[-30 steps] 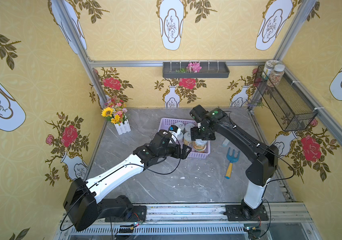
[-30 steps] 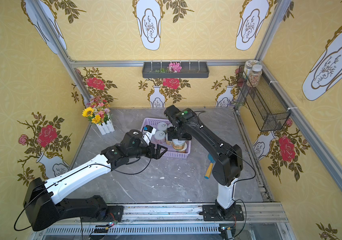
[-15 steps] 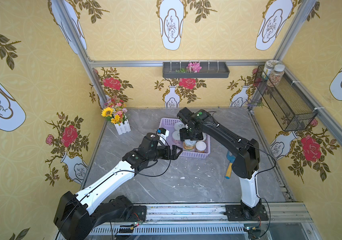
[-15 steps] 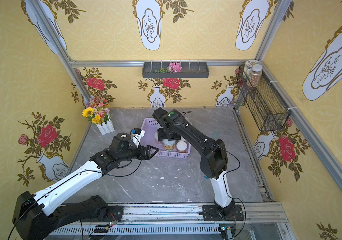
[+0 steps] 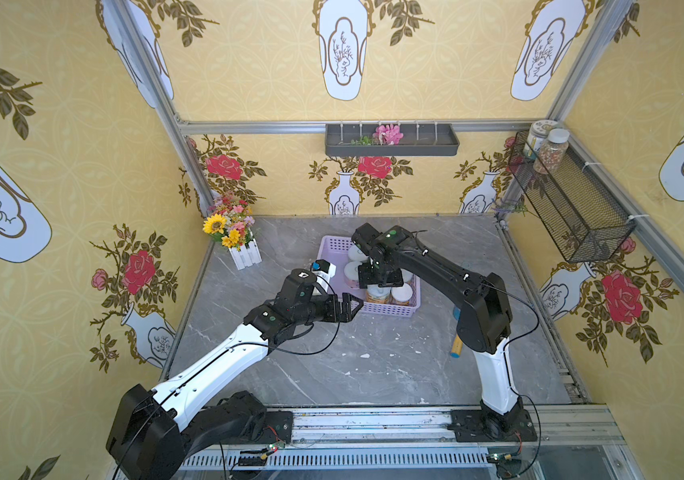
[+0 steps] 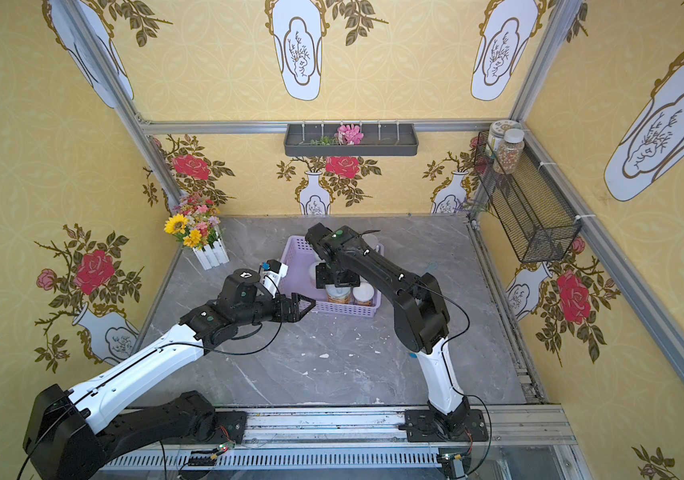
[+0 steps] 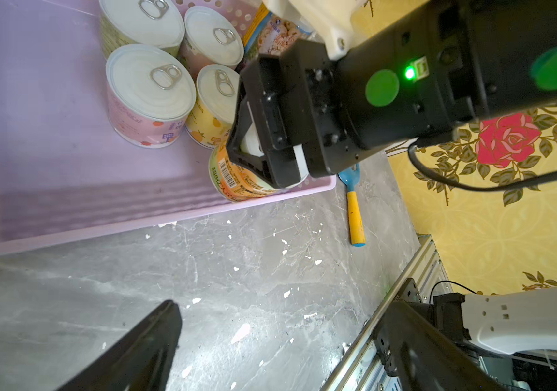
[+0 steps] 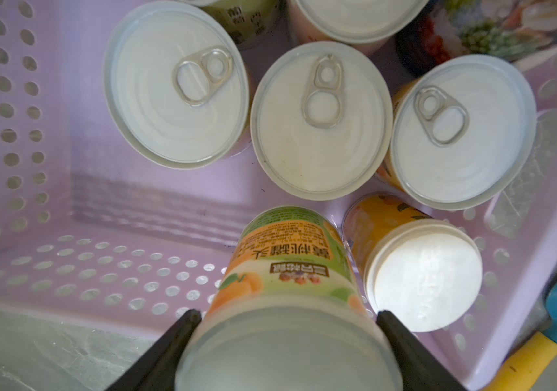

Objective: Put the canned food in the basket
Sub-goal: Place the canned food in the basket.

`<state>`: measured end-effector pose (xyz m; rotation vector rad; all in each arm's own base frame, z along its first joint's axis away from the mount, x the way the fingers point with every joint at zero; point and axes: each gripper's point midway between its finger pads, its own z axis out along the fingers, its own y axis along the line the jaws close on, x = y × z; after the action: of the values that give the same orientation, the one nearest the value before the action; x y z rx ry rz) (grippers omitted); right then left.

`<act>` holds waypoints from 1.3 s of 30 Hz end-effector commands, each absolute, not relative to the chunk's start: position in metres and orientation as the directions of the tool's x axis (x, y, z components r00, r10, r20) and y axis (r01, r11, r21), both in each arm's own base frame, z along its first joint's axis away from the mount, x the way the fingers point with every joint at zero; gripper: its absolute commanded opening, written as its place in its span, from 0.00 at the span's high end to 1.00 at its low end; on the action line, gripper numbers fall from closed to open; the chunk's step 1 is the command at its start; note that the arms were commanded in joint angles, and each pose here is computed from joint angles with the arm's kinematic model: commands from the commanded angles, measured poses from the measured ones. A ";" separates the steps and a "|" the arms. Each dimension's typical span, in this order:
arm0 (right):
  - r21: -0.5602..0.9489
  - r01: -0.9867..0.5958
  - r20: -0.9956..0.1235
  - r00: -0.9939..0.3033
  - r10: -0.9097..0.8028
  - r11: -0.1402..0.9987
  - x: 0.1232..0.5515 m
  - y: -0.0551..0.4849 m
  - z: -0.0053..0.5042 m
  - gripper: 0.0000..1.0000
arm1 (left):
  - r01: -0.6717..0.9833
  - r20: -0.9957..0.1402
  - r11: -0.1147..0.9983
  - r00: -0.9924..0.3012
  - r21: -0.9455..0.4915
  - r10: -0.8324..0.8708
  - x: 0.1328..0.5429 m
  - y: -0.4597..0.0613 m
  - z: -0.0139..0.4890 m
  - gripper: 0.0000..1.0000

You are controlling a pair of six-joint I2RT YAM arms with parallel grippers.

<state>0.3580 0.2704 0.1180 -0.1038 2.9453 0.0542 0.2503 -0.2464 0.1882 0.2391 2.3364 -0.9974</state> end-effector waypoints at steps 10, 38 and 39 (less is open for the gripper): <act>0.016 -0.068 -0.179 -0.982 -0.064 0.998 0.364 0.271 0.086 0.28 | 0.363 -0.581 0.707 -0.809 -0.608 -0.085 0.260 -0.241 0.191 0.00; 0.147 -0.181 -0.418 -0.903 -0.105 0.972 0.321 0.242 0.170 0.03 | 0.197 -0.697 0.839 -0.667 -0.508 -0.266 0.280 -0.176 0.210 0.00; 0.149 -0.182 -0.423 -0.900 -0.104 0.972 0.316 0.237 0.167 0.03 | 0.199 -0.705 0.838 -0.655 -0.508 -0.272 0.279 -0.174 0.211 0.00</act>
<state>0.3154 0.2376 0.1650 -0.1718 2.7648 0.2203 0.2755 -0.1863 0.2110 -0.0323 2.2087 -0.7838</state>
